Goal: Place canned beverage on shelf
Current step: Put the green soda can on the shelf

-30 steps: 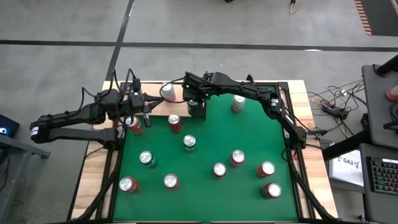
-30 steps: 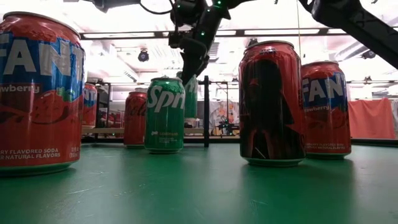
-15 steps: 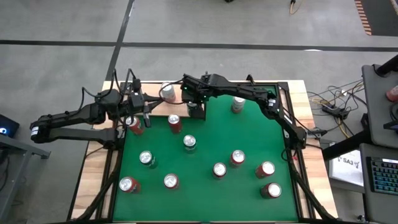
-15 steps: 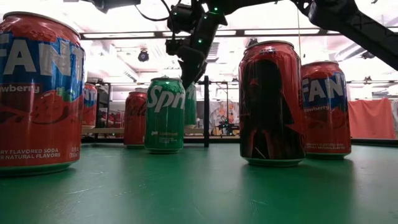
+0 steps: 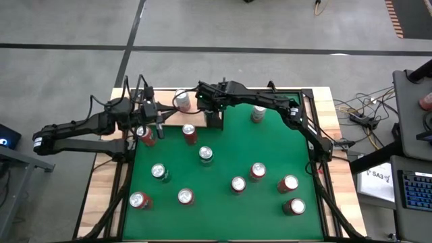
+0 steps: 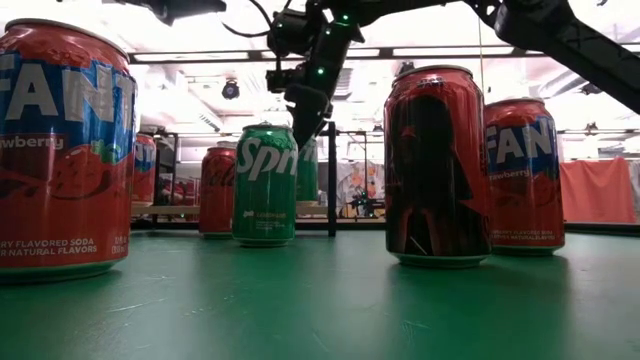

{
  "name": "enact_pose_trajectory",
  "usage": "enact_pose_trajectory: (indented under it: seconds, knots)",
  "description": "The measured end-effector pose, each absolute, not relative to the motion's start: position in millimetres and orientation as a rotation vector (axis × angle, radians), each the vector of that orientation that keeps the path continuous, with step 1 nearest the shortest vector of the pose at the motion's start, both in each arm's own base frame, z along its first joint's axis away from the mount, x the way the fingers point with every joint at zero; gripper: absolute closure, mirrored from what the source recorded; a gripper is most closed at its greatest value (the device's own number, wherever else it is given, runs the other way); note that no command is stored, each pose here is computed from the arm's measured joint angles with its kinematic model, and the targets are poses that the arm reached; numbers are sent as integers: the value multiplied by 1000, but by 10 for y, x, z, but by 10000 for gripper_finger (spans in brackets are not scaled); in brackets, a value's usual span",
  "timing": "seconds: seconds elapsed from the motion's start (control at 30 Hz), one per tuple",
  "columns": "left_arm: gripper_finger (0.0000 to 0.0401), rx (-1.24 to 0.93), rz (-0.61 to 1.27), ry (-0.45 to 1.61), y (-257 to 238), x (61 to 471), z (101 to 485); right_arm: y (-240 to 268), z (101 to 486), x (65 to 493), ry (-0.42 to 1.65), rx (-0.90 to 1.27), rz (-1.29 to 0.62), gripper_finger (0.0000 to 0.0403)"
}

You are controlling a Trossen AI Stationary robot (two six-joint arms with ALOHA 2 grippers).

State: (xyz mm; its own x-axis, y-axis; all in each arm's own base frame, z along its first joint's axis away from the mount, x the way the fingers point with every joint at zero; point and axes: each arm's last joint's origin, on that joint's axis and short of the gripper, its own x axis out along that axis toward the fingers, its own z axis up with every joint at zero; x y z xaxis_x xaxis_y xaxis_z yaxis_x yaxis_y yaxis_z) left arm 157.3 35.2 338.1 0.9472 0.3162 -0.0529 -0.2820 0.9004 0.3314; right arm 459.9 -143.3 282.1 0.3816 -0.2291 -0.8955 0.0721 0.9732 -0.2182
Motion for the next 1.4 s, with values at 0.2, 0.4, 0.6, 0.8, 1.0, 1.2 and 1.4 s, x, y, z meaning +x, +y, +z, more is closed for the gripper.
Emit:
enact_pose_trajectory:
  seconds: [0.2, 0.4, 0.6, 0.8, 1.0, 1.2, 1.4]
  knots:
    - [401, 327, 310, 107, 352, 1574, 3378, -1431, 2832, 4595, 1161, -147, -196, 45]
    - [401, 327, 310, 106, 352, 1574, 3378, -1426, 2920, 4578, 1132, -147, -206, 44]
    - [401, 327, 310, 107, 352, 1574, 3378, -1427, 3076, 4543, 1080, -172, -268, 44]
    - [401, 344, 309, 111, 353, 1575, 3372, -1413, 3232, 4492, 1028, -156, -323, 44]
    - [401, 383, 305, 123, 352, 1571, 3329, -1275, 3417, 4438, 971, -120, -335, 45]
    - [401, 417, 303, 125, 347, 1548, 3236, -968, 3519, 4459, 930, -97, -240, 77]
    - [401, 460, 301, 129, 345, 1539, 3218, -731, 3496, 4502, 925, -17, -162, 145]
